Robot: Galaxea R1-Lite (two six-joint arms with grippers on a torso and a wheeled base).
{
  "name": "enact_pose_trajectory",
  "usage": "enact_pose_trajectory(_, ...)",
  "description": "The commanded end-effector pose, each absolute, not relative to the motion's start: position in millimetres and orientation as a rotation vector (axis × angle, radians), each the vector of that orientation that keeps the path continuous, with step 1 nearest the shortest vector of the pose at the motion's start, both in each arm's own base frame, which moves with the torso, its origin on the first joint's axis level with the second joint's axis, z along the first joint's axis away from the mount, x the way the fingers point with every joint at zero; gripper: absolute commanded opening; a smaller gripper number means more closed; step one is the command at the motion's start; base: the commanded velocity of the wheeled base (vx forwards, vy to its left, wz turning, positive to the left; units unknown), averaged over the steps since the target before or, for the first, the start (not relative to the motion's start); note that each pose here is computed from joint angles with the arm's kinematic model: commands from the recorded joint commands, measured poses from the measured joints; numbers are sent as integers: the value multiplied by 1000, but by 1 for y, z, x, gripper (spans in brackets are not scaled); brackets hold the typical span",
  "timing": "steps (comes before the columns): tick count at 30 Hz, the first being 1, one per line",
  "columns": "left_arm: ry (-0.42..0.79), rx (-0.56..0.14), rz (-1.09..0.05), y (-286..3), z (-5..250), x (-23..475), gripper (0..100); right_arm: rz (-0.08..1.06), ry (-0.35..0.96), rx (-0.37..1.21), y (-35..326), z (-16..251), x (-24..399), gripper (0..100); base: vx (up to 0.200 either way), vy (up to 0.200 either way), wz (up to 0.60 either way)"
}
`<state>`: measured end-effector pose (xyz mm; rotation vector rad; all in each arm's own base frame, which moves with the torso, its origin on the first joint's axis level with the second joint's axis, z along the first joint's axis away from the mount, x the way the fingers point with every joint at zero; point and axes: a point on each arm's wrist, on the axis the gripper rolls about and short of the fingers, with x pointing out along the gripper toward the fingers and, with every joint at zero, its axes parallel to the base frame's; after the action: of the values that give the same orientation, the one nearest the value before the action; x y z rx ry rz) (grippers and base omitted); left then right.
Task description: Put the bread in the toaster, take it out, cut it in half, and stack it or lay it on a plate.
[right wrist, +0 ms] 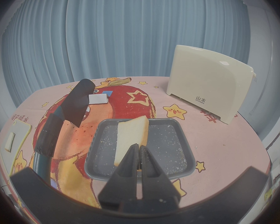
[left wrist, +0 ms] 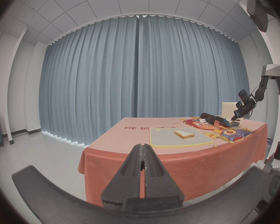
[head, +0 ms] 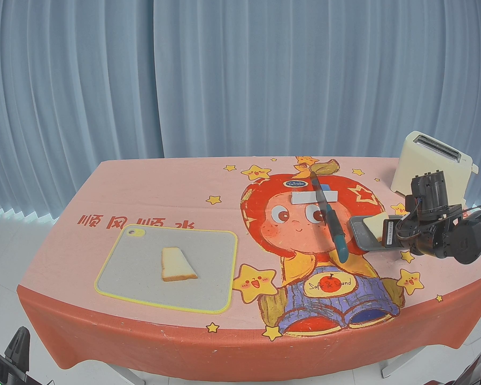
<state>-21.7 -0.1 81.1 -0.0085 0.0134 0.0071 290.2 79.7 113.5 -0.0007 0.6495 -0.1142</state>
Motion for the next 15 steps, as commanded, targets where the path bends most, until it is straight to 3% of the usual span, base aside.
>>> enact_pose_trajectory(1,31,-9,9,0,76,-20,0,-115,655,-2,80,112,290,0,0,0,0)
enact_pose_trajectory(4,31,-9,8,0,76,-20,0,-114,652,-1,80,113,290,0,0,0,0)
enact_pose_trajectory(5,32,-9,8,0,76,-20,0,-116,653,-2,80,113,290,100,0,0,0)
enact_pose_trajectory(15,32,-9,8,0,76,-20,0,-108,625,8,79,122,284,100,0,0,0)
